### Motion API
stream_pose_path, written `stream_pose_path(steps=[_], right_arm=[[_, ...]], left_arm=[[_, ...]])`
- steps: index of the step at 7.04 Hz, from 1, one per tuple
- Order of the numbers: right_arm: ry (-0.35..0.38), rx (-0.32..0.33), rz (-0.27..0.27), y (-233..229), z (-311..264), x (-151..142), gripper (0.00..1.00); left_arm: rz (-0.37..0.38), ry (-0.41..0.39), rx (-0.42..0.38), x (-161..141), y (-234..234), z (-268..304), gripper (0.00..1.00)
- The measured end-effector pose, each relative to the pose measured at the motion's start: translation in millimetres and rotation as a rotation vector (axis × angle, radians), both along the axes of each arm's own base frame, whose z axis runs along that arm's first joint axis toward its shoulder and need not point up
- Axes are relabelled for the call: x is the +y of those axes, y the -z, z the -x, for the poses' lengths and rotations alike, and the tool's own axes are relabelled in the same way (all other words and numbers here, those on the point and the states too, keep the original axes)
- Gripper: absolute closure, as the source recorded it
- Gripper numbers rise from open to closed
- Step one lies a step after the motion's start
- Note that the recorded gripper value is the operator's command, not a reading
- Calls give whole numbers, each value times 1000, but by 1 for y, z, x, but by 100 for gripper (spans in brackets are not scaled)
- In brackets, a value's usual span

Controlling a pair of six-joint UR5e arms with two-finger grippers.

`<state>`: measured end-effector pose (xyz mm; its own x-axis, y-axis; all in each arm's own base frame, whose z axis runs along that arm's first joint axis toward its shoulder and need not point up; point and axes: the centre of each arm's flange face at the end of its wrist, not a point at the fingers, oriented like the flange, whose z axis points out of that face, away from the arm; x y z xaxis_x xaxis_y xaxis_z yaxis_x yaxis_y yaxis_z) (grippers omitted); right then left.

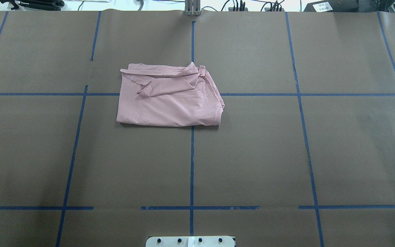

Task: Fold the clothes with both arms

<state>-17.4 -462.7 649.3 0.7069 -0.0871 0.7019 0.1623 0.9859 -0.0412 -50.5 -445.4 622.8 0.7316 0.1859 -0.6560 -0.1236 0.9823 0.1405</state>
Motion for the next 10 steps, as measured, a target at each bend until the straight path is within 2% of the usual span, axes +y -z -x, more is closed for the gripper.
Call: stream_pose_path(steps=[4,10], right_arm=[[-6,-5,13,-5,-1,3,0],[-5,-13,-37,1,0,-3,0]], left_arm=[[23,-1,1,1,-13,0,0],[9,-2,2,1,-12,-1,0]])
